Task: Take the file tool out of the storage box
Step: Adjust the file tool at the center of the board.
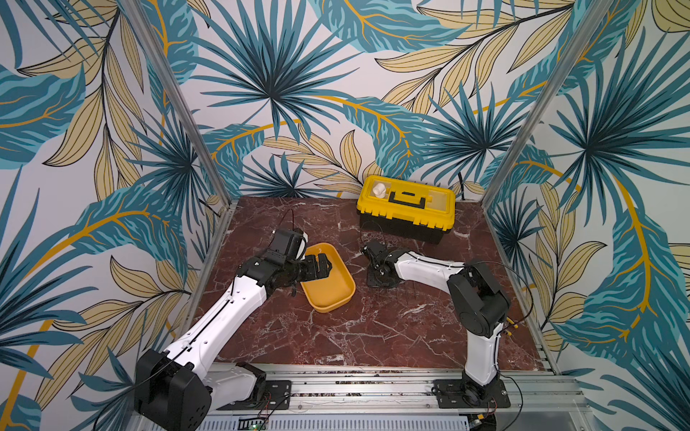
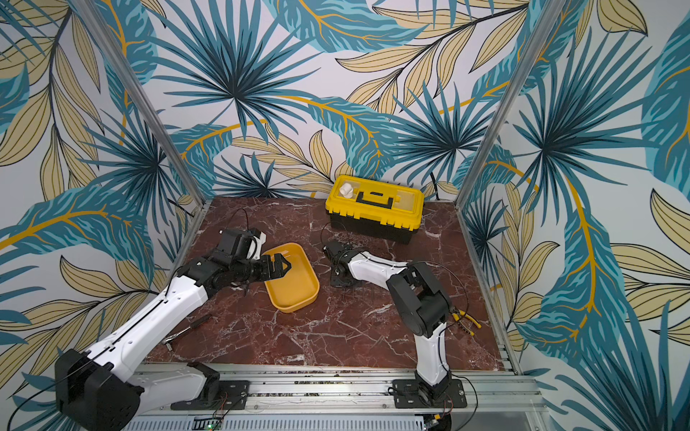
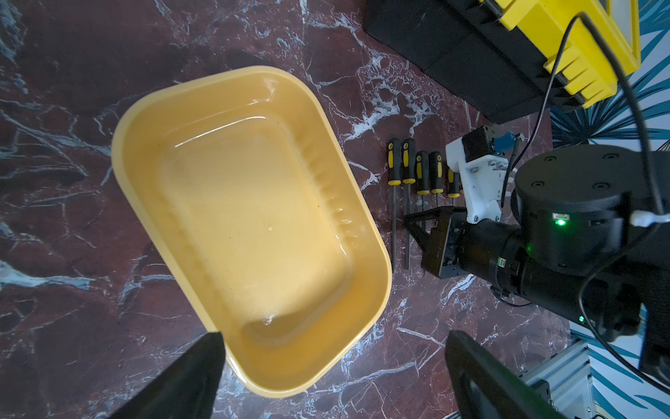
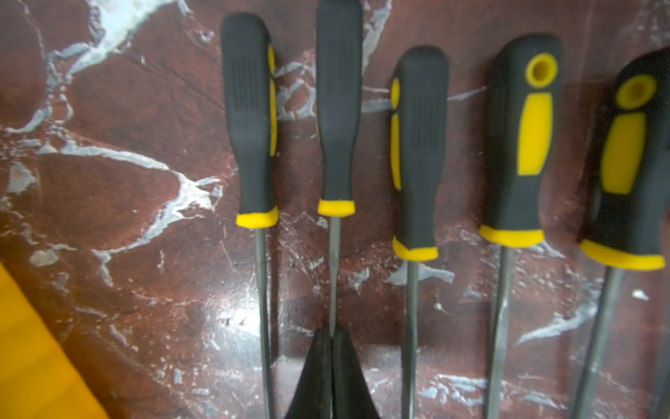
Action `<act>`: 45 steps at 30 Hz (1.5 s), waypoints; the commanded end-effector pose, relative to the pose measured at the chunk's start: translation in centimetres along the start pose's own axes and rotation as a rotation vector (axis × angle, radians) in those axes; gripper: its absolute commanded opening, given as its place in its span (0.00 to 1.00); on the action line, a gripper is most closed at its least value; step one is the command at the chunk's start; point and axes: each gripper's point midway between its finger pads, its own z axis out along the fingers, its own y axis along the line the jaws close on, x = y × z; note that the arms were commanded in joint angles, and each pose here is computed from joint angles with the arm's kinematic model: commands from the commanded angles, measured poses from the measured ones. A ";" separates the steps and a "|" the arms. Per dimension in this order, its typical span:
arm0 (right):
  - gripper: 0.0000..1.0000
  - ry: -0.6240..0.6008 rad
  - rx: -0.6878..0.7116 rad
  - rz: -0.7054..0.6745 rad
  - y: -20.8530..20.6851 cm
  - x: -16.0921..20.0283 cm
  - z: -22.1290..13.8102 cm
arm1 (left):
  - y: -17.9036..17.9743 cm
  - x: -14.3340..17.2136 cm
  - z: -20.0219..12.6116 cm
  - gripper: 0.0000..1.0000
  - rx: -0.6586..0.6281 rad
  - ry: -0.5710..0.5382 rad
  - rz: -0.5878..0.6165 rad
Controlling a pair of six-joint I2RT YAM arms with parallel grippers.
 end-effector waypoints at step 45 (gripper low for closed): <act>0.23 0.016 0.012 -0.102 -1.0 0.7 -2.5 | 0.3 0.4 -0.4 1.00 -0.009 0.000 0.002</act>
